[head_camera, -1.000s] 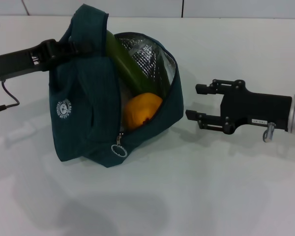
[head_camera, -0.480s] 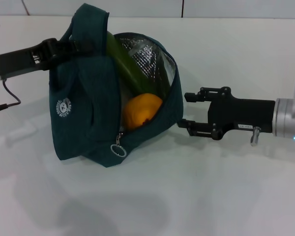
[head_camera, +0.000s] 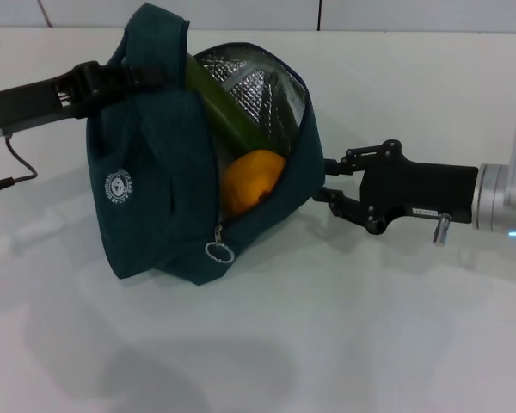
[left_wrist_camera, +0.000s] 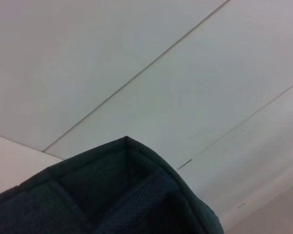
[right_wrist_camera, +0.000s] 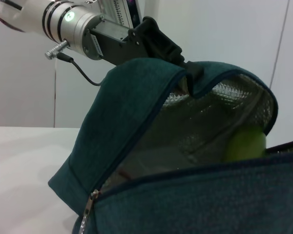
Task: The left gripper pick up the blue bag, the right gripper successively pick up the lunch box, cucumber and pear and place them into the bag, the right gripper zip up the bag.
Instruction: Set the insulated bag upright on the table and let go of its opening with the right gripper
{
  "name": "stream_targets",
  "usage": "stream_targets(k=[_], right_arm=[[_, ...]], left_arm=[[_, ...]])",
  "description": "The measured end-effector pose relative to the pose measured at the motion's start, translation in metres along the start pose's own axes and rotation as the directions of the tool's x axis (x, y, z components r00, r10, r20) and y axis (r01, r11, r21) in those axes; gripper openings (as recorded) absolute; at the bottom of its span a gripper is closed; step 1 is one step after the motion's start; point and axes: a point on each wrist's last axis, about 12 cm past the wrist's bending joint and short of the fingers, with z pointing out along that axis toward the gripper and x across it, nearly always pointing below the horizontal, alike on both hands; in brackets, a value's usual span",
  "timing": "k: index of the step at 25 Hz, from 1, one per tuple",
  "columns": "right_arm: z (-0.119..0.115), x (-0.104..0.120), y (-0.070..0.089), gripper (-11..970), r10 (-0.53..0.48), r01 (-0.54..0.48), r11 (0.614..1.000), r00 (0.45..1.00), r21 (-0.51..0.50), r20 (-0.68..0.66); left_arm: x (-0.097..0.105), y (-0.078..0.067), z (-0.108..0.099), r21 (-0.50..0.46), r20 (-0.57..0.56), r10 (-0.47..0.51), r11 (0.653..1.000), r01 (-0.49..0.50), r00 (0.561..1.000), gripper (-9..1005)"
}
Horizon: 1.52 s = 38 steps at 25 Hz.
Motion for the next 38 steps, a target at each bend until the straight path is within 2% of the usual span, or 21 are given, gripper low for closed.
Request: stream_targets(k=[13, 19, 25, 32, 38], right_arm=[[-0.002, -0.002, -0.003, 104, -0.055, 0.055, 0.998, 0.999, 0.02, 0.001], [-0.016, -0.004, -0.004, 60, -0.095, 0.094, 0.992, 0.995, 0.081, 0.002], [-0.035, -0.016, -0.001, 21, -0.154, 0.147, 0.979, 0.987, 0.143, 0.043], [-0.038, -0.029, -0.002, 17, -0.163, 0.143, 0.976, 0.98, 0.162, 0.111], [-0.037, -0.021, -0.003, 6, -0.129, 0.113, 0.98, 0.987, 0.161, 0.091]], left_arm=[[-0.003, 0.0, 0.0, -0.002, 0.012, 0.003, 1.0, -0.003, 1.0, 68], [-0.001, 0.002, -0.004, -0.01, 0.017, -0.001, 1.0, 0.001, 1.0, 68], [-0.001, 0.002, -0.005, -0.011, 0.018, -0.004, 1.0, 0.004, 1.0, 67], [0.003, 0.001, 0.005, 0.014, 0.004, -0.021, 1.0, 0.021, 1.0, 67], [0.005, 0.001, 0.007, 0.022, 0.007, -0.021, 1.0, 0.021, 1.0, 67]])
